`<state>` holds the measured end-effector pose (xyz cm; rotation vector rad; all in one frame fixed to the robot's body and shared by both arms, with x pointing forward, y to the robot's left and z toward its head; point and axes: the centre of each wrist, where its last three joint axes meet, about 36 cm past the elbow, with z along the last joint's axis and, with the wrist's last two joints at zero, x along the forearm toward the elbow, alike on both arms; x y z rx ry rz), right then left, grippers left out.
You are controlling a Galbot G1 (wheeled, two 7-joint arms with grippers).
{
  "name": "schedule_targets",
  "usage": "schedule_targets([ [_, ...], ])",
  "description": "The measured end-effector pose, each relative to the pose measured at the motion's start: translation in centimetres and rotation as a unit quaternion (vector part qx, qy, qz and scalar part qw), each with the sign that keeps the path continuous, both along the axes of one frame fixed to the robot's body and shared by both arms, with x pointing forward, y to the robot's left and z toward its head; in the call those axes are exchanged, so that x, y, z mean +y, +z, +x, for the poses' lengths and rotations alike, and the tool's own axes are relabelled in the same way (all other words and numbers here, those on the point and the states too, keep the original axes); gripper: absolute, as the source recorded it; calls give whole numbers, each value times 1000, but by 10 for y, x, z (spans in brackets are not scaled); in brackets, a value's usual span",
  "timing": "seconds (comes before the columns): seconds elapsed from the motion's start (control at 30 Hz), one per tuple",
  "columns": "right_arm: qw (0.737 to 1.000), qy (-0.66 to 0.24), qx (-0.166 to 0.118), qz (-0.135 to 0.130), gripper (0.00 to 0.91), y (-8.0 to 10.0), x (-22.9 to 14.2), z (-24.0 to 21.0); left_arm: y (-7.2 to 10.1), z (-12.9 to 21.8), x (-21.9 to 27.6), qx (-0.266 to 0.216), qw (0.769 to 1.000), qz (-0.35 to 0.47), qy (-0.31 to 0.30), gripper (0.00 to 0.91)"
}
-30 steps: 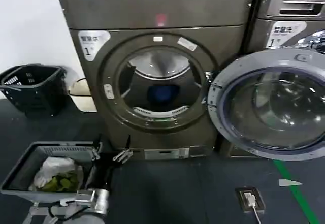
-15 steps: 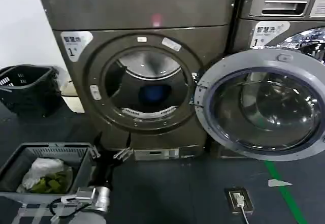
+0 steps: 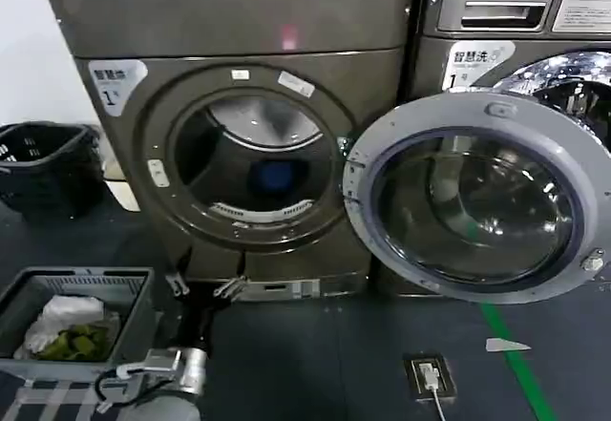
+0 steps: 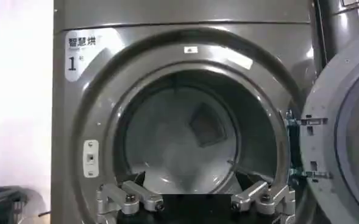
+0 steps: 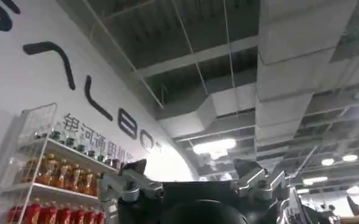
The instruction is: Grasp the clothes from the dryer.
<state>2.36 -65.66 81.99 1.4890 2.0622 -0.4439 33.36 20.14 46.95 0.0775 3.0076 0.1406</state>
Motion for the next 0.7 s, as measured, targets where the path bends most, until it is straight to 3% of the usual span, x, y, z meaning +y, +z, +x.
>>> schedule_targets([
  [0.7, 999, 3, -13, -41, 907, -1, -6, 1, 8, 9, 6, -13, 1000, -2, 9, 907],
])
